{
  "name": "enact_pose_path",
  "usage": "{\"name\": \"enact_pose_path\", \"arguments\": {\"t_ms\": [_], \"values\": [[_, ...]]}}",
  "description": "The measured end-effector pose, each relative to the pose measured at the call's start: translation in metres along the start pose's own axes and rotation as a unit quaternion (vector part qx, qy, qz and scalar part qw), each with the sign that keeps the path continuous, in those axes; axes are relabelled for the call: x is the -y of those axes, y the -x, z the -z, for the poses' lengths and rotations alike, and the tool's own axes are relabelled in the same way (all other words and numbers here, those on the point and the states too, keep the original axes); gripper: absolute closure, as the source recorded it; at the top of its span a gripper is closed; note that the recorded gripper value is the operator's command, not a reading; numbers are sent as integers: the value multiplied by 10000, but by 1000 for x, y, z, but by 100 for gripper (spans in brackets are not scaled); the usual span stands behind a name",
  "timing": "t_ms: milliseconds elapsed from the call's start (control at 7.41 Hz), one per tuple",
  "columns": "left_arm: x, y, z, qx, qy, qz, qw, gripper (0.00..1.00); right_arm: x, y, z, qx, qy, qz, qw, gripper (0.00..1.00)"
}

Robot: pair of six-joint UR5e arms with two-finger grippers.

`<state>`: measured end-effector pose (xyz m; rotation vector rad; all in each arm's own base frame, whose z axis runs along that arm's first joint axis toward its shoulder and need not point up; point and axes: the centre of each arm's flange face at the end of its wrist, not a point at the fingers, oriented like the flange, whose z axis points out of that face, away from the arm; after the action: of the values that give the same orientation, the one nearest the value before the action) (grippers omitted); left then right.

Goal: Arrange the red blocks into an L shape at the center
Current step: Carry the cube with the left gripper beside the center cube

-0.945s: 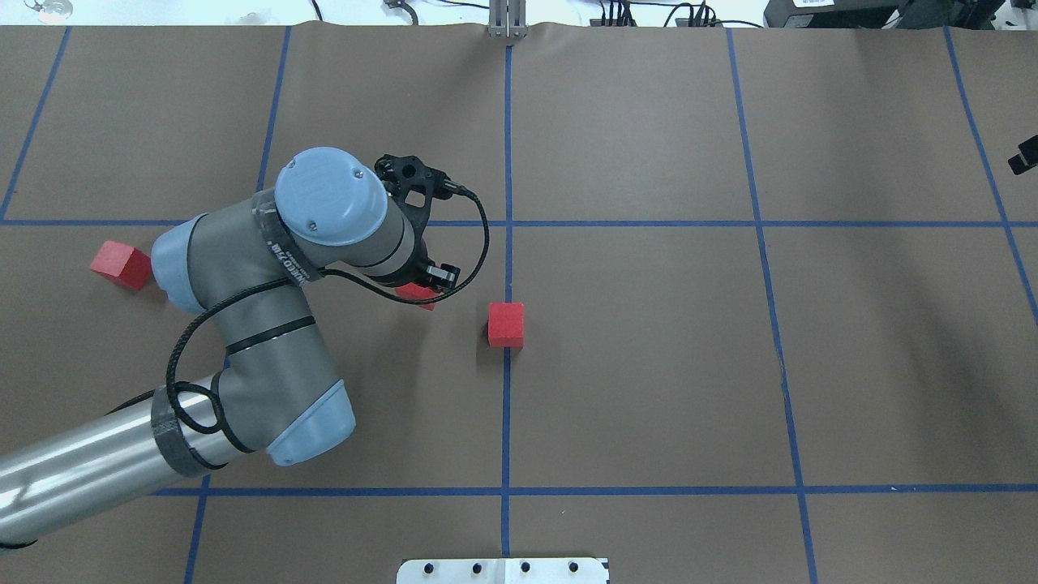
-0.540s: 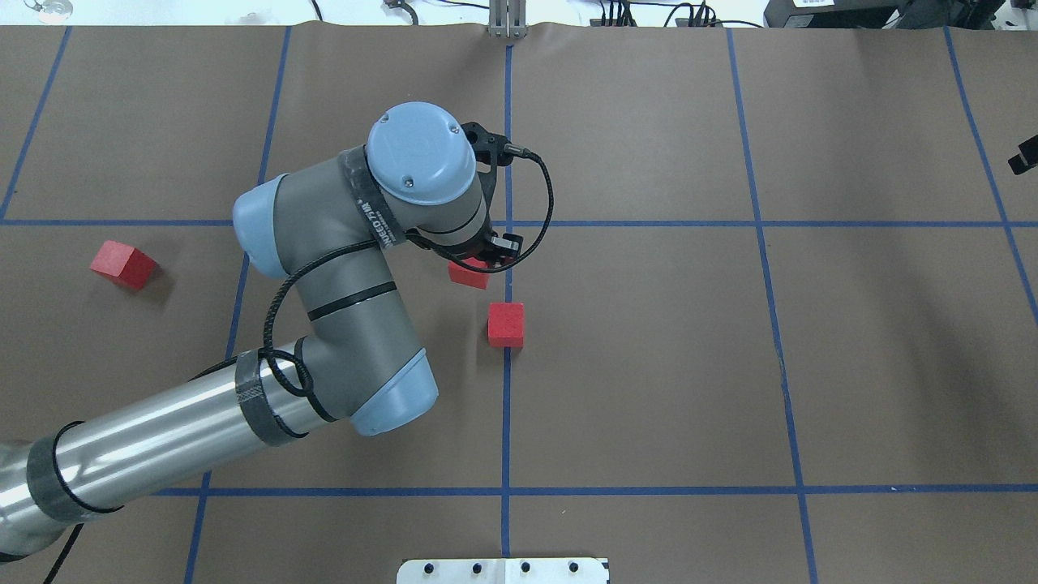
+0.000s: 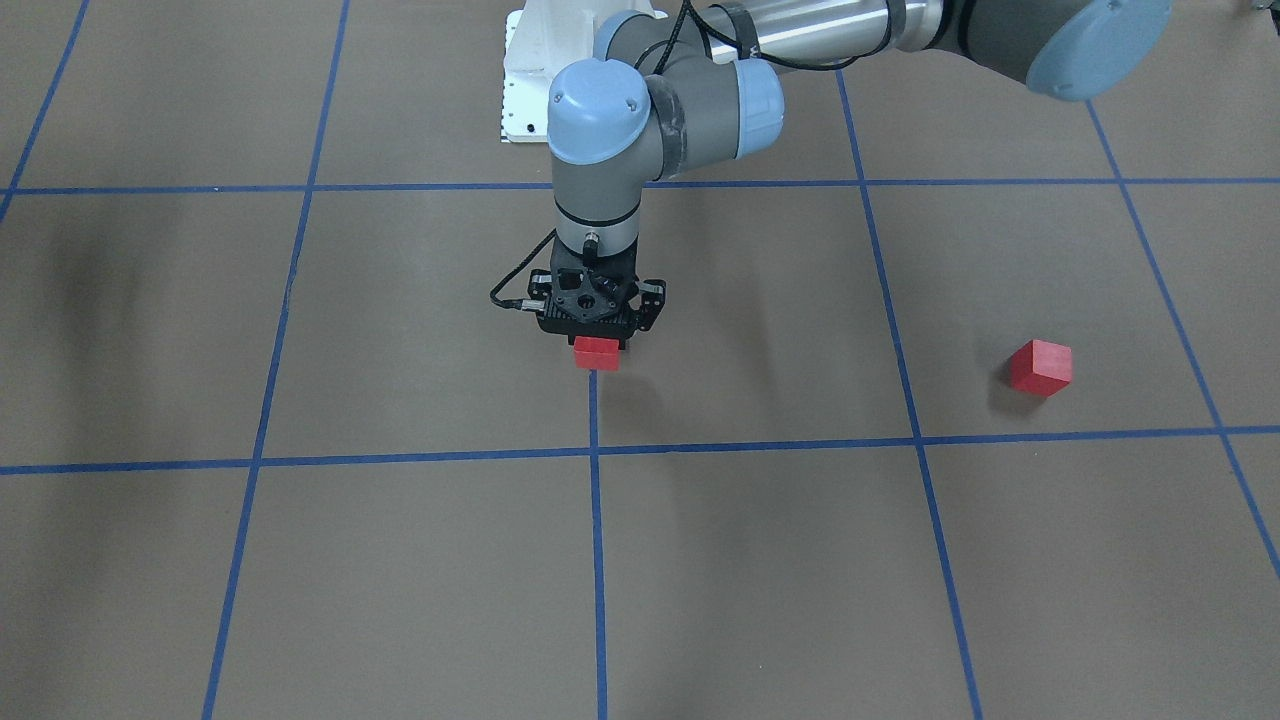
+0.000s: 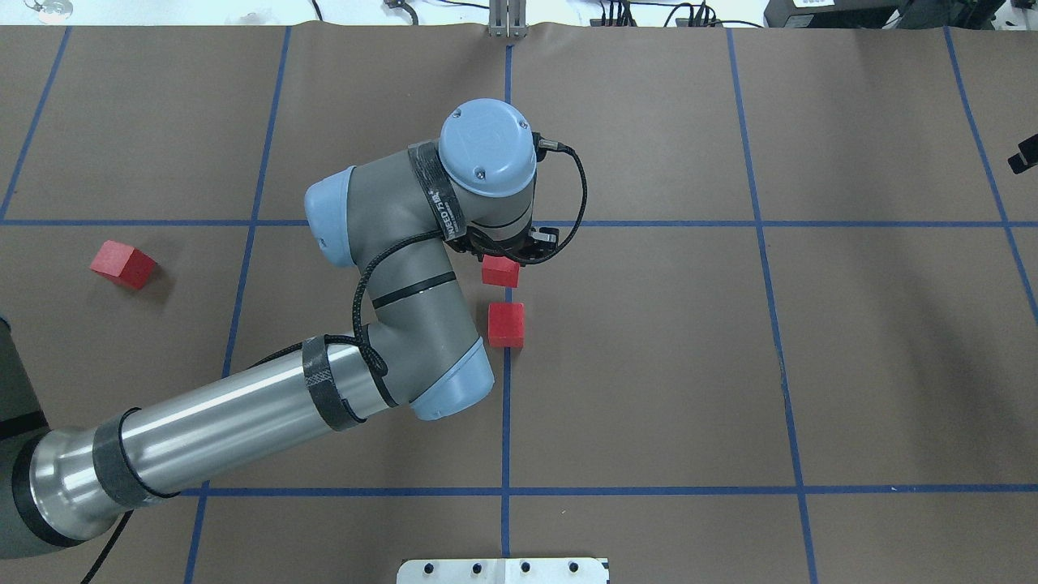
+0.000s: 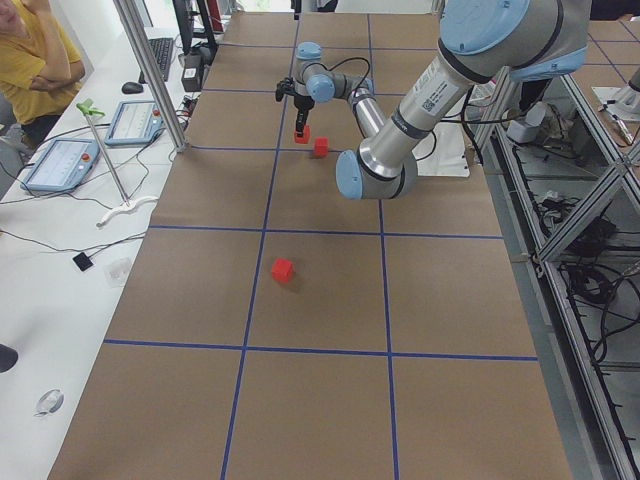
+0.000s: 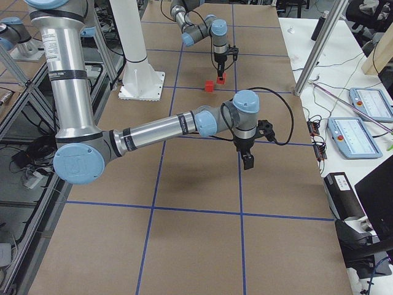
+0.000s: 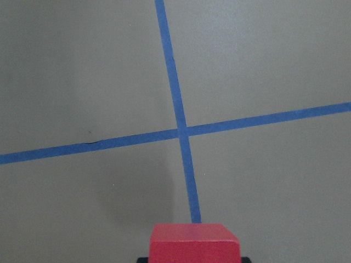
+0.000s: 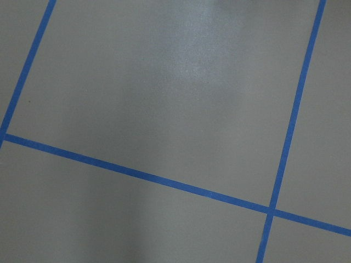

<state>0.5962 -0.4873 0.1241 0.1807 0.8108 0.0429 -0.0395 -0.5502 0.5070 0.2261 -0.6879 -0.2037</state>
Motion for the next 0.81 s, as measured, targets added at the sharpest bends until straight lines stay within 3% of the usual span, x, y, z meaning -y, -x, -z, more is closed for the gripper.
{"name": "enact_pose_path", "arguments": {"t_ms": [810], "values": [[-16,-10,-16,44,128,246,9996,100,2,1,0,0,-8,6,10000,0]]}}
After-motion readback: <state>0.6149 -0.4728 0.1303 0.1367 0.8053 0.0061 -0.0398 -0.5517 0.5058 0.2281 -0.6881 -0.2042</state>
